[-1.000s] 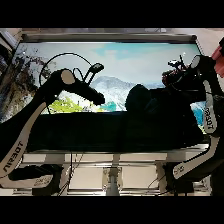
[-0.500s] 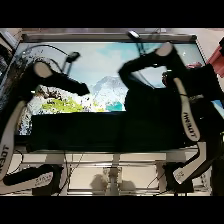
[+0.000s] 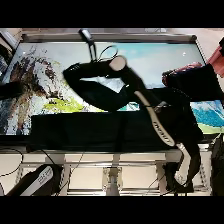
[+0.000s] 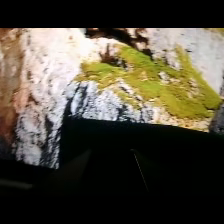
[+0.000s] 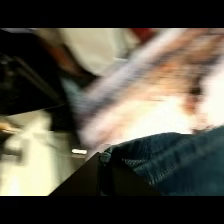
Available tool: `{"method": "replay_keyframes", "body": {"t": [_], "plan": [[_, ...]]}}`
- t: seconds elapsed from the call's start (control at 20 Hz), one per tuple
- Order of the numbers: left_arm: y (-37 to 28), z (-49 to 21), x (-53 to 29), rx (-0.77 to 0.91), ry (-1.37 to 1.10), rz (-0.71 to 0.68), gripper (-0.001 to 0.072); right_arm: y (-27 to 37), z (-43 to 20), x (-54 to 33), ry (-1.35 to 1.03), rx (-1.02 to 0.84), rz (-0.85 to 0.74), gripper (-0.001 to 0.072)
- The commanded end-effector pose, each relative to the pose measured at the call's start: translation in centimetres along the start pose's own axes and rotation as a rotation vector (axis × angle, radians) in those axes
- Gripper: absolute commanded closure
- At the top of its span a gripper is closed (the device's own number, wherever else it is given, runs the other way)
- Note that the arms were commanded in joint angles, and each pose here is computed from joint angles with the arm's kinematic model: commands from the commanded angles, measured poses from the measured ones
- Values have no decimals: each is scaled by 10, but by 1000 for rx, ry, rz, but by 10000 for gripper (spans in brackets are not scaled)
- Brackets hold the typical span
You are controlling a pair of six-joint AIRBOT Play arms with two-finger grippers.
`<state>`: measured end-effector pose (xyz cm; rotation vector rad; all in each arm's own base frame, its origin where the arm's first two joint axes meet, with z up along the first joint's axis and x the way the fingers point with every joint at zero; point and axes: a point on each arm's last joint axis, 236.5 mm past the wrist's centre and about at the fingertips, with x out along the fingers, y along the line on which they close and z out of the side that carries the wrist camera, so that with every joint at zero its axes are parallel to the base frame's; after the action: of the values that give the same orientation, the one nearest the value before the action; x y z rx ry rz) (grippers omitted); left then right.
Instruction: Fold the clothes and pants, and hang the long-sleeved shirts on hangers.
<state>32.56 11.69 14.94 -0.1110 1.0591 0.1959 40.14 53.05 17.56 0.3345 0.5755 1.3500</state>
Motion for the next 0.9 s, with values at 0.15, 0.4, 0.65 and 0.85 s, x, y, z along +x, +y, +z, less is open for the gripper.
{"method": "replay_keyframes", "body": {"t": [0.15,0.4,0.65,0.85], "plan": [[51,-26,-19,-141,1,73,402,59,-71,63,86,174,196,433],[17,-28,15,-132,48,-97,401,79,-75,28,206,230,311,364],[-13,-25,44,43,98,-200,400,-12,-25,-85,248,157,74,365],[-19,-38,94,26,237,-222,400,-91,-51,-226,464,267,-174,413]]}}
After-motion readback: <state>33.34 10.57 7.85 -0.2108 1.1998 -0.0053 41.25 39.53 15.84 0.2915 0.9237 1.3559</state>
